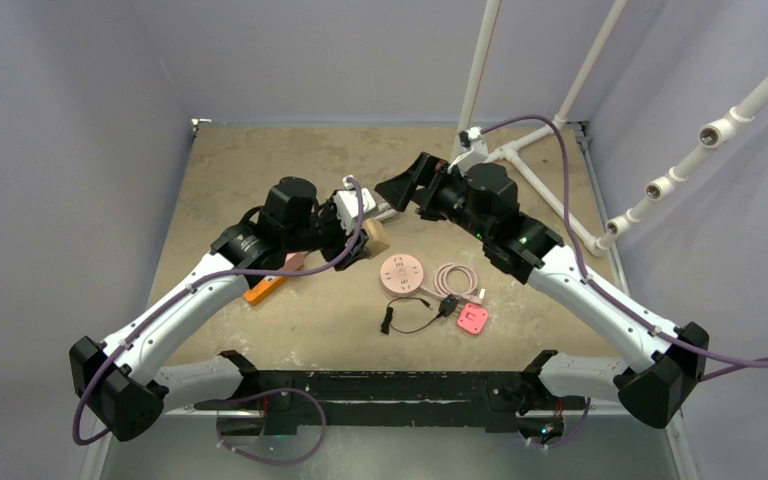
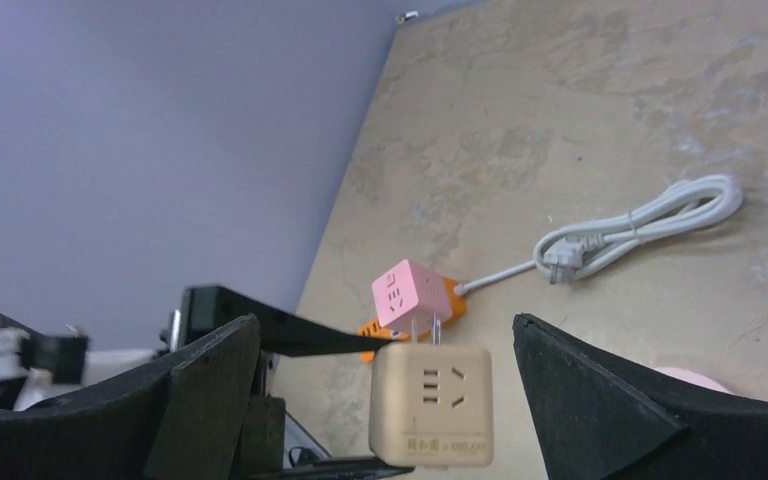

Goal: Insert the plug
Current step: Pick up the plug from the center of the board.

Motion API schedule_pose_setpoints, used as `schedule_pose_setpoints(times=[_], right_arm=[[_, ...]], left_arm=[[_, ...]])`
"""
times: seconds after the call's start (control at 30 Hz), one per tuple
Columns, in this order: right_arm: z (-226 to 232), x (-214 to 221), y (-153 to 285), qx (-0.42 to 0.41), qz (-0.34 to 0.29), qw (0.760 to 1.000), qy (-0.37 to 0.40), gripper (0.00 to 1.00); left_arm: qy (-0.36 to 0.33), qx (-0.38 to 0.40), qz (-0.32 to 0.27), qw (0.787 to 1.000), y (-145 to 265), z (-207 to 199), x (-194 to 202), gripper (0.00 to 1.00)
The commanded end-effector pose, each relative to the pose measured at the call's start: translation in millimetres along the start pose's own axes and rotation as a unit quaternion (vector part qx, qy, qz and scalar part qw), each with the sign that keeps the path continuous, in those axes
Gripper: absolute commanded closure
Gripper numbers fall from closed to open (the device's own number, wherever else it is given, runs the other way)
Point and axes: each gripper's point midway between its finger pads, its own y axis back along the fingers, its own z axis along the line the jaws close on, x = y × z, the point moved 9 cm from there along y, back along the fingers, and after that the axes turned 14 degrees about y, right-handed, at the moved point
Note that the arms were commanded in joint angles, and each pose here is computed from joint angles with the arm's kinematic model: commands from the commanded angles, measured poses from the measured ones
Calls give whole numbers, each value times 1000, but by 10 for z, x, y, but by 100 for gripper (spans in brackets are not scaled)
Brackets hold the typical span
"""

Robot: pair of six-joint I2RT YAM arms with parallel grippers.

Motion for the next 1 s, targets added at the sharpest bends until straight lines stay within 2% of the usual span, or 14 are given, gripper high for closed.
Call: schedule_pose_setpoints(times=[0.0,0.23,0.4,0.63,0.8,0.83,0.87,0.9,0.93,0.97], right_arm=[[152,80,-108,-8,21,1000,-5,1],[167,219,-203,15,46,999,-7,5],[164,291,-251,10,57,998,-23,15],[212,363,-325,-14,71,997,-41,39],[214,383,-348,-15,75,996,-43,63],[209,387,-351,-14,76,996,-43,67],[206,391,-356,-11,77,996,-43,71],[200,395,-356,-10,78,996,-43,75],[197,413,-352,-9,84,995,-43,79],[195,433,-340,-11,94,995,-44,83]], left_arm=[[26,-25,-86,996,67,67,-442,100],[45,-35,-115,992,104,140,-571,100],[49,-29,-128,990,119,125,-620,100],[58,-28,-142,988,115,121,-666,100],[72,-21,-149,986,102,106,-692,100],[75,-21,-150,986,102,104,-692,97],[75,-21,-150,986,98,106,-692,87],[89,-20,-151,984,97,96,-694,68],[92,-18,-152,984,105,89,-694,41],[92,-15,-153,984,116,78,-688,20]])
